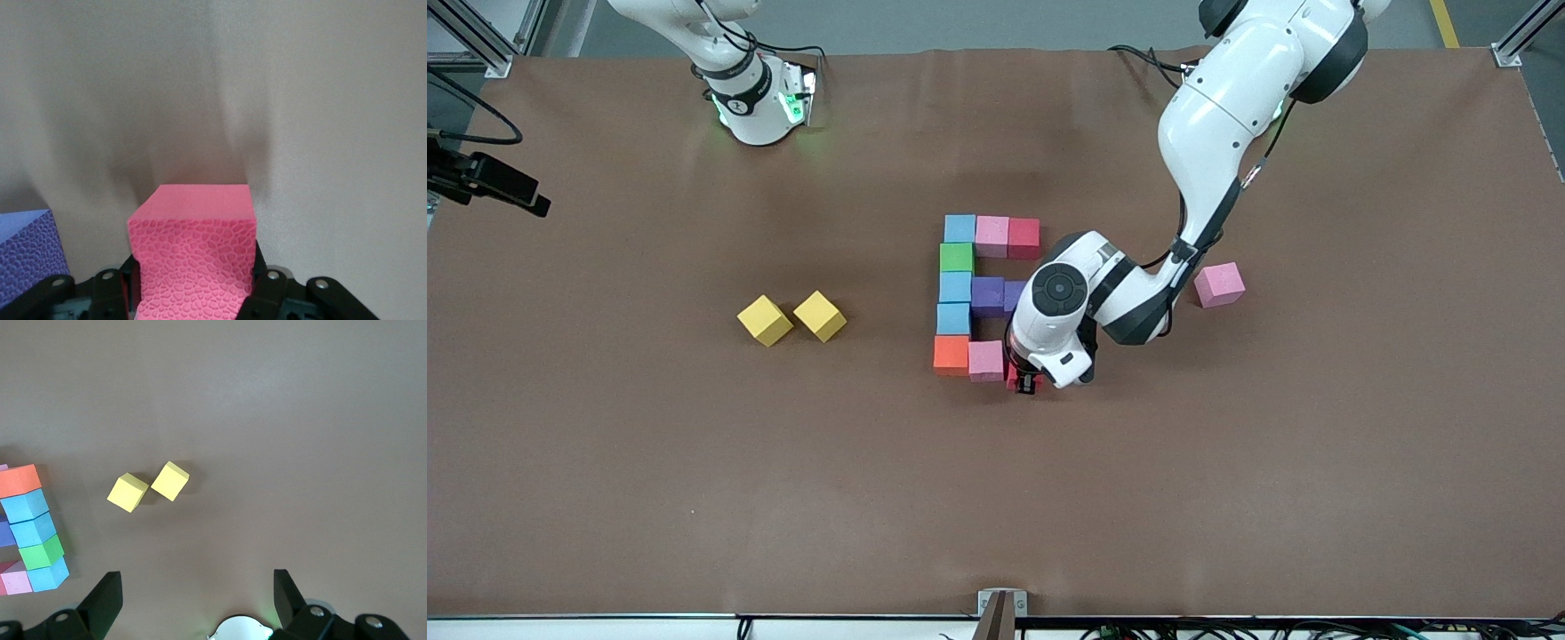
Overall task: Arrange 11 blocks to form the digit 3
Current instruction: 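Lower the red cube beside the pink cube and open the left gripper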
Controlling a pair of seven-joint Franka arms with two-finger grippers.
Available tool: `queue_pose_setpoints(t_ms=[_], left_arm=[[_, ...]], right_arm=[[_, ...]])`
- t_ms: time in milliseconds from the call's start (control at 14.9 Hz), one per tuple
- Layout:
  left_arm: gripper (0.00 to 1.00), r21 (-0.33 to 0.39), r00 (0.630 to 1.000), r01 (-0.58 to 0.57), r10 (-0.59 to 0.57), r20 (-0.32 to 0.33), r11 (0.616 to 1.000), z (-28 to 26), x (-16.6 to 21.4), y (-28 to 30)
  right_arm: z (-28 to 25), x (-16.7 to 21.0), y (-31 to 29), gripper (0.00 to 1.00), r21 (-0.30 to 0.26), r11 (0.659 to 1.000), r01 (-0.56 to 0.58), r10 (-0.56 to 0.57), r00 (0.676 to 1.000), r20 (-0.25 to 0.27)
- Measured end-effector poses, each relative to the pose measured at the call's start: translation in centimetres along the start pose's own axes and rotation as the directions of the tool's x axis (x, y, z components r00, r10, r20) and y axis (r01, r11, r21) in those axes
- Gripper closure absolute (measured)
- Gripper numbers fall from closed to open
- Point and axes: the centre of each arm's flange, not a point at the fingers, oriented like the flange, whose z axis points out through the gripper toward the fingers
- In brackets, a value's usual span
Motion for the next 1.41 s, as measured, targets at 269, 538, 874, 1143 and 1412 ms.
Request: queue_pose_setpoints(t_ms=[269, 538, 874, 1143, 1412], left_arm=[[0.41, -0.001, 0.999, 0.038, -0.038, 0.001, 0.999, 0.0, 0.0, 0.1], [0.41, 0.0, 0.999, 0.039, -0.039, 0.003, 0.999, 0.1, -0.5, -0.2], [0.41, 0.0, 0.999, 0.039, -0.039, 0.004, 0.999, 0.1, -0.9, -0.4], [0.19, 0.0, 0.999, 0.038, -0.038, 0.004, 0.999, 0.3, -0.9, -0.5], [0.0, -0.021, 0.999, 0.05, -0.05, 0.006, 0.999, -1.7, -0.4, 0.8]], right_arm=[[0.0, 0.0, 0.1, 0.0, 0.0, 1.0, -0.002, 0.002, 1.0, 0.0], [0.0, 0.0, 0.0, 0.0, 0.0, 1.0, 0.0, 0.0, 1.0, 0.0], [0.2, 0.0, 0.0, 0.0, -0.001, 1.0, 0.0, 0.0, 1.0, 0.004], [0.2, 0.0, 0.0, 0.0, -0.001, 1.0, 0.0, 0.0, 1.0, 0.004], [0.2, 0.0, 0.0, 0.0, -0.001, 1.0, 0.0, 0.0, 1.0, 0.004]])
